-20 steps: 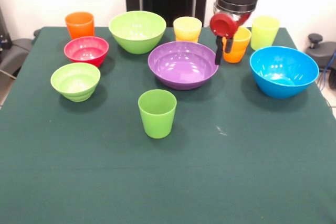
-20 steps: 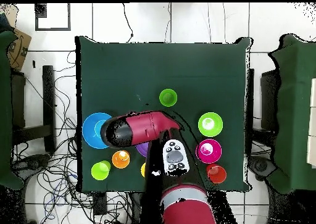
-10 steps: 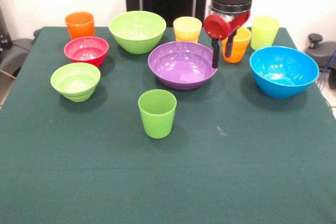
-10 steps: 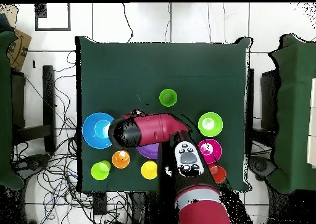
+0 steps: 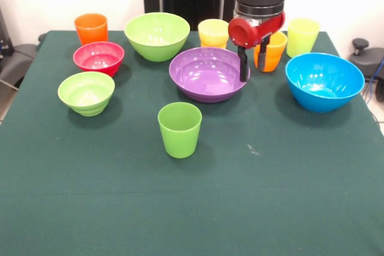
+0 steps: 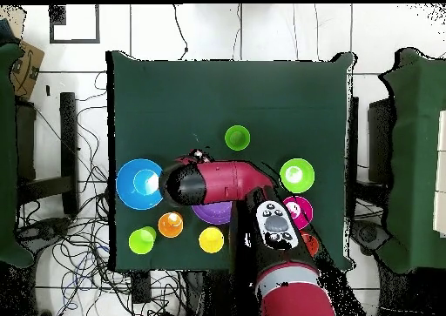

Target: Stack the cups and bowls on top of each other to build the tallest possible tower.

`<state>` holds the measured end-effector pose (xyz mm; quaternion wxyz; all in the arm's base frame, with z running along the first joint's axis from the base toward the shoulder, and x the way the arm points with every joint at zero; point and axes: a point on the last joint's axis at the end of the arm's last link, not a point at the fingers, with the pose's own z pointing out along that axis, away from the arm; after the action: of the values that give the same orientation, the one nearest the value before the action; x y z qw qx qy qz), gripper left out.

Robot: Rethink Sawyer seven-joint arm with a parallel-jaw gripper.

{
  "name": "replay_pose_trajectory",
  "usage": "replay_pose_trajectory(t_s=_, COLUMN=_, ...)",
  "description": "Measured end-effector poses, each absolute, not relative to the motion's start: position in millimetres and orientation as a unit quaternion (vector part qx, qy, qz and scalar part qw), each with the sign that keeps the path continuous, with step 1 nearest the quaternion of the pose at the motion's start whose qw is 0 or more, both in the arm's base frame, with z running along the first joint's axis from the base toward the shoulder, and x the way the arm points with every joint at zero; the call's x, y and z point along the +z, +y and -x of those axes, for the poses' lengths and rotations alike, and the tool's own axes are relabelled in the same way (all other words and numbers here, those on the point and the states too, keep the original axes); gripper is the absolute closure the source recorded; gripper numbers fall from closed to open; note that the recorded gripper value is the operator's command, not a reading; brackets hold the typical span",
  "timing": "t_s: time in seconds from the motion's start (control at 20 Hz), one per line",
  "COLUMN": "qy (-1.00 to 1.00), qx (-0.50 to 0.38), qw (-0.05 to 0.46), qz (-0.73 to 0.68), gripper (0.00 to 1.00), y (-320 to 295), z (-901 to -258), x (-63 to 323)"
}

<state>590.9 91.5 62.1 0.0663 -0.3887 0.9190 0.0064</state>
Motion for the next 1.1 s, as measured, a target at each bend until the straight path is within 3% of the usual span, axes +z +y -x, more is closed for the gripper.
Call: replay_pose_trajectory(t_s=1.1, qy=0.946, qx=0.016, qw=0.109, qz=0.304, gripper=0.0, y=150.9, z=-650.3, x=62.0)
